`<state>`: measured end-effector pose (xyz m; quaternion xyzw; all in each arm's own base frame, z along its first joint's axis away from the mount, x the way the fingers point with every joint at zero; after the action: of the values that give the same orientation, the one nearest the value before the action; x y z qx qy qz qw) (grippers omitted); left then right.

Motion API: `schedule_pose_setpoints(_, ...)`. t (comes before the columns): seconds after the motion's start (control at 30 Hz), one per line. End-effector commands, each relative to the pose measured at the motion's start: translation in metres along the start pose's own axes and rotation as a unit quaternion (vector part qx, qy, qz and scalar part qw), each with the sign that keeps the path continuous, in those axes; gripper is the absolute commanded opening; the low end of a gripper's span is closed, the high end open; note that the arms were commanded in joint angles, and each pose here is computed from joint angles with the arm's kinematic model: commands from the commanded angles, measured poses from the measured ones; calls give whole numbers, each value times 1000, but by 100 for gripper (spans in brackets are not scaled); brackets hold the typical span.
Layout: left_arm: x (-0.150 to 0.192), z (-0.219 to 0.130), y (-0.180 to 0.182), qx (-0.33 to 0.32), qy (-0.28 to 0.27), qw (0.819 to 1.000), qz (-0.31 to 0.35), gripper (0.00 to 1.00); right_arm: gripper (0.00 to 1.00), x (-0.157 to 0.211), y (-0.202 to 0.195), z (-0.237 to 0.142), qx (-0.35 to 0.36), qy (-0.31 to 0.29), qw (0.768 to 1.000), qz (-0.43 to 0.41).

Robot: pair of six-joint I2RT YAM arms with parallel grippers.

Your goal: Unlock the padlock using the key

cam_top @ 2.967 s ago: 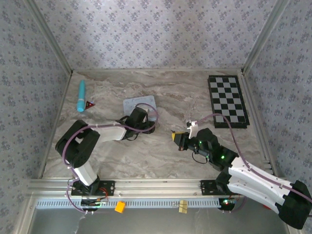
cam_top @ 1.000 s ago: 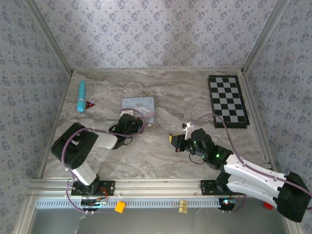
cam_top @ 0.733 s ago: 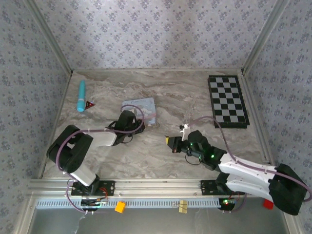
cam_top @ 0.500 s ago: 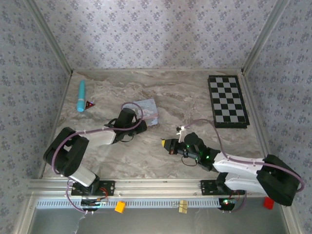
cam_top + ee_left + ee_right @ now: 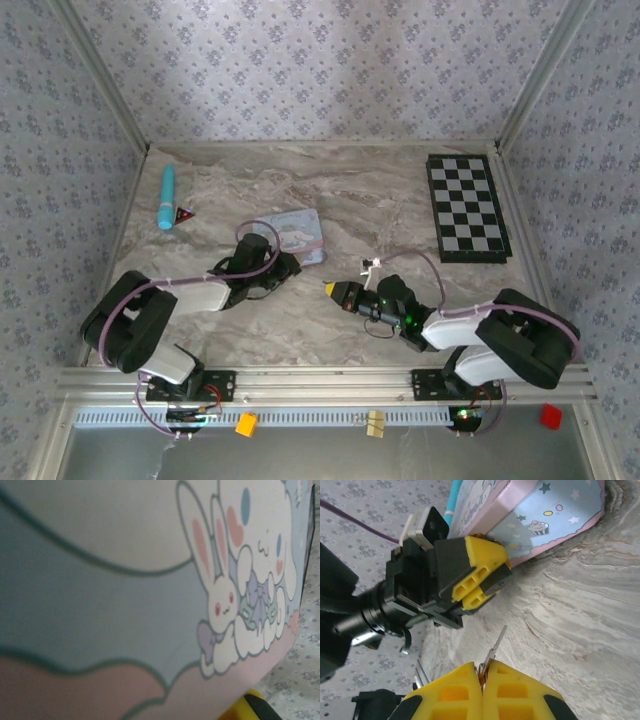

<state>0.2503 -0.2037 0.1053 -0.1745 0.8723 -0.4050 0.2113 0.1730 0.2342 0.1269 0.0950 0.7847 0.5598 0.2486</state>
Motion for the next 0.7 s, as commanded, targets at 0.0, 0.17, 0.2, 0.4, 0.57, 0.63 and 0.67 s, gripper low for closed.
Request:
schedule_pose_setpoints(0.0, -5, -10, -26, 62, -36, 997, -25, 0, 0, -7, 13, 3, -48, -21, 998, 23)
schedule_pose_setpoints(0.17, -1, -16, -27, 78, -49, 995, -45, 0, 0, -8, 11, 9, -62, -32, 996, 50)
schedule_pose_setpoints(0.2, -1, -16, -28, 81, -48, 994, -47, 0, 0, -9, 12, 11, -65, -34, 996, 53)
schedule_pose_setpoints(0.4, -1, -17, -35, 110, -47, 991, -66, 0, 0, -8, 10, 20, -70, -37, 995, 67)
schedule_pose_setpoints(0.57, 0, -15, -38, 126, -46, 988, -80, 0, 0, -8, 14, 27, -85, -37, 992, 84)
schedule_pose_setpoints(0.63, 1, -14, -40, 131, -45, 987, -84, 0, 0, -6, 15, 29, -85, -38, 992, 84)
schedule_pose_setpoints(0.67, 2, -14, -40, 133, -44, 987, -86, 0, 0, -6, 18, 30, -89, -40, 992, 83)
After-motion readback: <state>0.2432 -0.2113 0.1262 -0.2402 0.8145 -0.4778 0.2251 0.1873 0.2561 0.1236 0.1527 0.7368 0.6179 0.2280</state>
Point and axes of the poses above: each hand's point on the last joint's axis, 136 mm out from that joint toward the fingers, its own z axis out along the fingers, its own y axis along the line the jaws close on, x = y × z, the point moved 7 cm from there along -z, back along the fingers, and after that the axes turned 6 degrees about z, right-handed, at the moved point
